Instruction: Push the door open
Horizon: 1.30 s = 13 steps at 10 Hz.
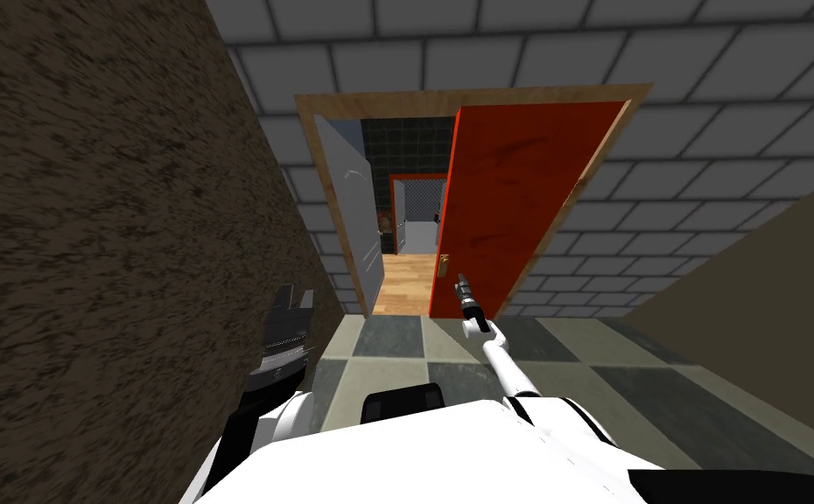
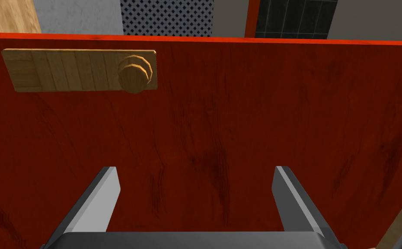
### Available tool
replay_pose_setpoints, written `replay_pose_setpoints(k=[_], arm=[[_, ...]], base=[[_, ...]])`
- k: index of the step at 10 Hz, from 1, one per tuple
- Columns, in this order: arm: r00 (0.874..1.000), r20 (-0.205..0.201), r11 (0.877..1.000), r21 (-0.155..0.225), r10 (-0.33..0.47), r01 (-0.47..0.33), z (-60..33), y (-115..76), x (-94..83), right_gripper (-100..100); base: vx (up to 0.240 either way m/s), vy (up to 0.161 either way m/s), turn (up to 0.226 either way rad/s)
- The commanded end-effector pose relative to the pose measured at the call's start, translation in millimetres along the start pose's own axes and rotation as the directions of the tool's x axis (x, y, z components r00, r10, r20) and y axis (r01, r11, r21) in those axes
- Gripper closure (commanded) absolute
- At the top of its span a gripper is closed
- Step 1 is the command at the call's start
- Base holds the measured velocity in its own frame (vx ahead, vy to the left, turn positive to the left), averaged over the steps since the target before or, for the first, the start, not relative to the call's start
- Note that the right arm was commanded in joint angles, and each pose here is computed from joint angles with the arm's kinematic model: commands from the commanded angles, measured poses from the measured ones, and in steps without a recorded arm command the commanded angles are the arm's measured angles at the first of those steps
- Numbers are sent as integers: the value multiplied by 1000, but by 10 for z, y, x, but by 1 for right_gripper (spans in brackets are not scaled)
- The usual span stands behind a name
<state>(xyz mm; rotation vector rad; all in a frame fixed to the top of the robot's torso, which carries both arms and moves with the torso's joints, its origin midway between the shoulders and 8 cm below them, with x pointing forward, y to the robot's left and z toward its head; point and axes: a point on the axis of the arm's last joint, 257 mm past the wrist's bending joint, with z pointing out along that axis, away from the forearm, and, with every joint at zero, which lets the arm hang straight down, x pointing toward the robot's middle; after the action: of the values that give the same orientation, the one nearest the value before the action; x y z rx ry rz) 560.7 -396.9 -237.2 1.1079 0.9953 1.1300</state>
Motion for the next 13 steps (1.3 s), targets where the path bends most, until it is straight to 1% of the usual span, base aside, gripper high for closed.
replay_pose_setpoints(k=[1, 2, 3, 4, 5, 6, 9, 10, 11, 13], arm=[[1000, 8, 1000, 17, 0, -1, -6, -83, -50, -100], [1000, 19, 999, 33, 1, -2, 19, -145, -111, -100], [1000, 28, 999, 33, 3, -4, 68, -135, -157, -100], [1000, 31, 999, 48, 2, -4, 41, -205, -172, -100], [999, 42, 998, 56, 4, -6, 74, -230, -226, -100], [999, 43, 998, 63, 3, -6, 61, -262, -233, -100], [997, 77, 995, 102, 7, -15, 104, -404, -394, -100], [996, 86, 994, 107, 9, -18, 129, -419, -438, -100], [995, 97, 992, 123, 10, -22, 123, -480, -485, -100], [993, 115, 989, 143, 12, -29, 135, -544, -565, -100]], base=[[33, -39, 57], [35, -44, 87], [59, -61, 161], [45, -51, 64], [31, -45, 87], [22, -36, 63], [43, -57, 116], [64, -76, 159], [46, -68, 124], [43, -63, 97]])
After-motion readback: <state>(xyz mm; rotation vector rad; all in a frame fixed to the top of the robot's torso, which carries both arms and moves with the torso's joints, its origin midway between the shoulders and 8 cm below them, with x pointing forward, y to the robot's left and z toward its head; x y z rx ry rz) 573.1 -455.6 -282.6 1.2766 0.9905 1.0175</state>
